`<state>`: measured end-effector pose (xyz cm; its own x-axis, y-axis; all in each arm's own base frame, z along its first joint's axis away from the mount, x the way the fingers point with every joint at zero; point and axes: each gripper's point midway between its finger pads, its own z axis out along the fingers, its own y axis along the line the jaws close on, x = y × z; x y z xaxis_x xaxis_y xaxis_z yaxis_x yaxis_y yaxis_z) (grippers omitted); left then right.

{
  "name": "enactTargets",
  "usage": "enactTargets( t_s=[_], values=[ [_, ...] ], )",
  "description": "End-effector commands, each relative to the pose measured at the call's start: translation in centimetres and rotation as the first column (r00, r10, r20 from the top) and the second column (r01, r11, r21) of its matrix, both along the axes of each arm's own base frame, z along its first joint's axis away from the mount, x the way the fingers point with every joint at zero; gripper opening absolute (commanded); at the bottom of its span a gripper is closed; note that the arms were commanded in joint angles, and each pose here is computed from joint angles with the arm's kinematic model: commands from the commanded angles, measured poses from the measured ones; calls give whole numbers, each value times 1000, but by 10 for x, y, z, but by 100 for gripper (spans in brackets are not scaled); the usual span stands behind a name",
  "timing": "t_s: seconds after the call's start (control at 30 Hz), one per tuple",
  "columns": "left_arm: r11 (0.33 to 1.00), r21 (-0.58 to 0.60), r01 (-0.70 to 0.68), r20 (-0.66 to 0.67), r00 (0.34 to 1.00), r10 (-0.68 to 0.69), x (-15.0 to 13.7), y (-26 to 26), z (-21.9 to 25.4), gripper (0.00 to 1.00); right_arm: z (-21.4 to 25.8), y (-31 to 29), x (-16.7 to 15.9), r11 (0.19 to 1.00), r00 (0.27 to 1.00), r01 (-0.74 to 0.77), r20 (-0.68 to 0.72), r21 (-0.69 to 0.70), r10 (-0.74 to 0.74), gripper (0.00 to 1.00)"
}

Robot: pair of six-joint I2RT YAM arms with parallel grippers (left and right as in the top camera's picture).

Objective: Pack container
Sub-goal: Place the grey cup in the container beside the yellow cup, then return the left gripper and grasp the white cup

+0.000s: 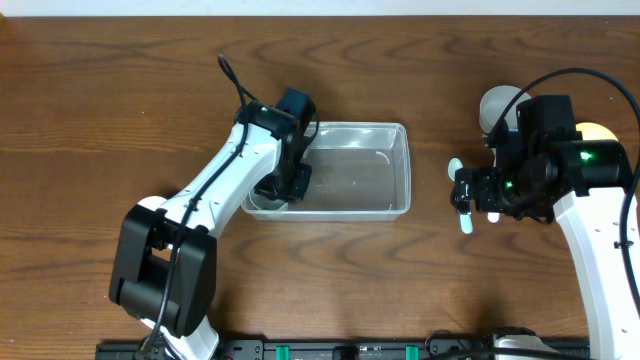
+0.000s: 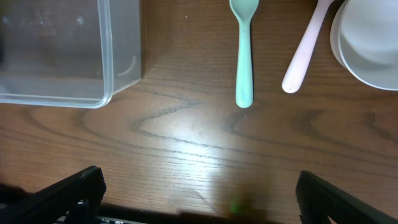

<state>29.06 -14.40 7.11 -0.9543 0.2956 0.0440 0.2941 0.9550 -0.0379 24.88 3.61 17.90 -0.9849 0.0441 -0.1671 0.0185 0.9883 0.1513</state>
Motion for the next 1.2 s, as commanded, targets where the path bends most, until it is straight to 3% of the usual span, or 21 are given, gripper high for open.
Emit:
enactTargets(
  t_s=[0.0, 0.23, 0.37, 0.53, 0.67, 0.83, 1.0, 1.17],
  values=[
    [1000, 5, 5, -7, 1000, -5, -2, 1, -1, 42, 4, -2, 3, 1000, 1000, -8, 13, -8, 8, 99],
    [998, 57, 4, 56, 998, -7, 5, 12, 32, 53, 4, -2, 2, 1000, 1000, -8, 11, -9, 8, 99],
    [998, 28, -61, 207, 977, 54, 13, 18, 84, 56, 4, -2, 3, 1000, 1000, -10, 12, -10, 10, 99],
    [970, -26, -240, 421, 878, 228, 10, 57, 153, 67, 3, -5, 2, 1000, 1000, -13, 9, -25, 13, 99],
    [893, -37, -449, 466, 783, 413, -9, 112, 177, 76, 3, -5, 1, 999, 1000, -12, 7, -29, 12, 99],
    [794, 0, -607, 399, 728, 557, -26, 164, 160, 76, 3, -5, 1, 1000, 1000, -12, 7, -29, 12, 99],
    [713, 11, -701, 277, 687, 671, -33, 188, 111, 76, 3, -5, -1, 999, 1000, -13, -1, -29, 12, 99],
    [675, 64, -735, 188, 673, 715, -39, 204, 57, 76, 3, -6, -2, 999, 1000, -13, -4, -30, 13, 99]
  ],
)
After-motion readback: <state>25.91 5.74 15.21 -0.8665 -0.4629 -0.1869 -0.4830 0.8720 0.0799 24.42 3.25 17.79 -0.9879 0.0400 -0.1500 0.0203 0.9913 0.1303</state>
